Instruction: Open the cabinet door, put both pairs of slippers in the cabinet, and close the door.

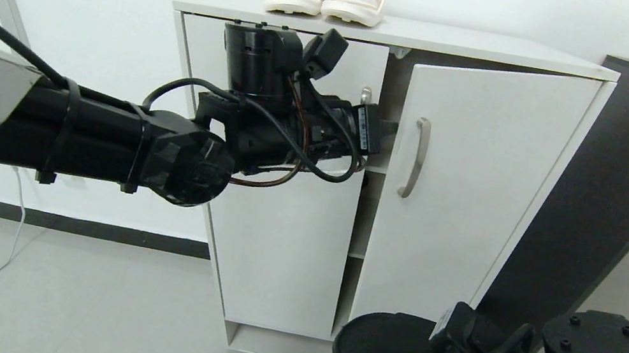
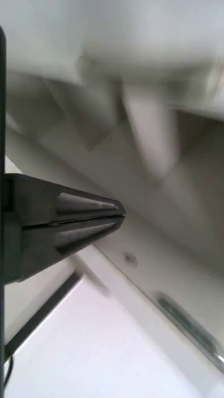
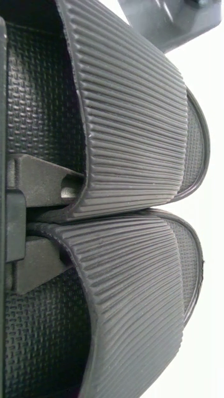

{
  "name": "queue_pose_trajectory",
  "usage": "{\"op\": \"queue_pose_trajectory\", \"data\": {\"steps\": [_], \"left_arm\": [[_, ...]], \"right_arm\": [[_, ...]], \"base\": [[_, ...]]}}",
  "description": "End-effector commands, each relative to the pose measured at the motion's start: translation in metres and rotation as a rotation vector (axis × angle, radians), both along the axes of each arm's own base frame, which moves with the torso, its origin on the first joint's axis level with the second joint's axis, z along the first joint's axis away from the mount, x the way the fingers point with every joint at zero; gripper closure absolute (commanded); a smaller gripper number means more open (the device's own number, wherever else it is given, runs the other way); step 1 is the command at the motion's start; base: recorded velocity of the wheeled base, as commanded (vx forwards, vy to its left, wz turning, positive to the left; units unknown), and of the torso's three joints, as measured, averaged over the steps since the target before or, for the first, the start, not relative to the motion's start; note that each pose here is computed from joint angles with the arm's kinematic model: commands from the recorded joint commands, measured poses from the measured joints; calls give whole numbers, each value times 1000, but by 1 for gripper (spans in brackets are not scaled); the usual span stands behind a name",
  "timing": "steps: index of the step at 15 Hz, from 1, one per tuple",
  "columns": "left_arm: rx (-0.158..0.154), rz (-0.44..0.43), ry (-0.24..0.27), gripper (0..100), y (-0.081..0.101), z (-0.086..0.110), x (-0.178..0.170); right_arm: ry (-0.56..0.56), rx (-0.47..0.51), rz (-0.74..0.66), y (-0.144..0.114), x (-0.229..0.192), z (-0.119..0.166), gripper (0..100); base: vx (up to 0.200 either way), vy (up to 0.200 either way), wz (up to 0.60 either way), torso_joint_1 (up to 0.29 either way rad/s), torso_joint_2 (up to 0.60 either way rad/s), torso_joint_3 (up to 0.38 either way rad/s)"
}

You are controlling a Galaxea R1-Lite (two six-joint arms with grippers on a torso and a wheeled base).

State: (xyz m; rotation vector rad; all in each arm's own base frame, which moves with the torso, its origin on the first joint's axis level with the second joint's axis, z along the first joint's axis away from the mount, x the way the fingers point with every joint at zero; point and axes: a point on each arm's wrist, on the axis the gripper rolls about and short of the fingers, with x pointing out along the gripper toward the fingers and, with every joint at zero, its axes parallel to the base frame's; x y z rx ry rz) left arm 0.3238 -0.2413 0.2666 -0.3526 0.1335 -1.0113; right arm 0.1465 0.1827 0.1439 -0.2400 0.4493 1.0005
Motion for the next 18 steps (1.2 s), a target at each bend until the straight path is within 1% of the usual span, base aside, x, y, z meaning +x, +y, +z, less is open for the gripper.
{"op": "queue_pose_trajectory", "data": {"steps": [1,3,5,6,8,9,11,12,13,14,15,16,17,18], "left_arm": [[0,-68,-10,100,-18,1,-22],[5,-133,-27,100,-38,1,-39],[-5,-133,-51,100,-38,3,-39],[-7,-122,-54,100,-35,3,-36],[-6,-53,-52,100,-14,3,-20],[-7,-19,-54,100,-1,5,-17],[-11,36,-66,100,28,8,-21],[-18,61,-77,100,44,11,-29],[-20,97,-85,100,65,14,-41],[-16,134,-90,100,87,17,-56],[-4,173,-99,100,108,20,-73],[0,203,-103,100,121,22,-85],[11,305,-84,100,155,30,-124],[25,393,-61,100,175,32,-149]], "right_arm": [[6,-4,8,2,-1,-2,100],[9,-6,12,2,-2,-2,100],[9,-6,14,2,-3,-2,100],[8,-4,14,2,-3,-2,100],[-2,7,12,3,-2,-2,100],[-4,10,12,3,-2,-2,100],[-4,10,12,3,-2,-2,100],[-2,9,9,3,-2,-2,100],[-1,6,6,3,-1,-3,100],[-3,13,-2,4,1,-3,100],[-12,33,-16,4,4,-1,100],[-20,44,-26,4,6,0,100],[-33,75,-51,5,11,2,100],[-30,89,-73,4,14,3,100]], "base": [[-200,0,0,2,2,2],[-200,0,0,0,5,2],[-200,0,0,2,5,5],[0,0,0,0,0,0],[0,0,0,0,0,0],[0,0,0,0,0,0],[0,0,0,0,0,0],[0,0,0,0,0,0],[0,0,0,0,0,0],[0,0,0,0,0,0],[0,0,0,0,0,0],[0,0,0,0,0,0],[0,0,0,0,0,0],[0,0,0,0,0,0]]}}
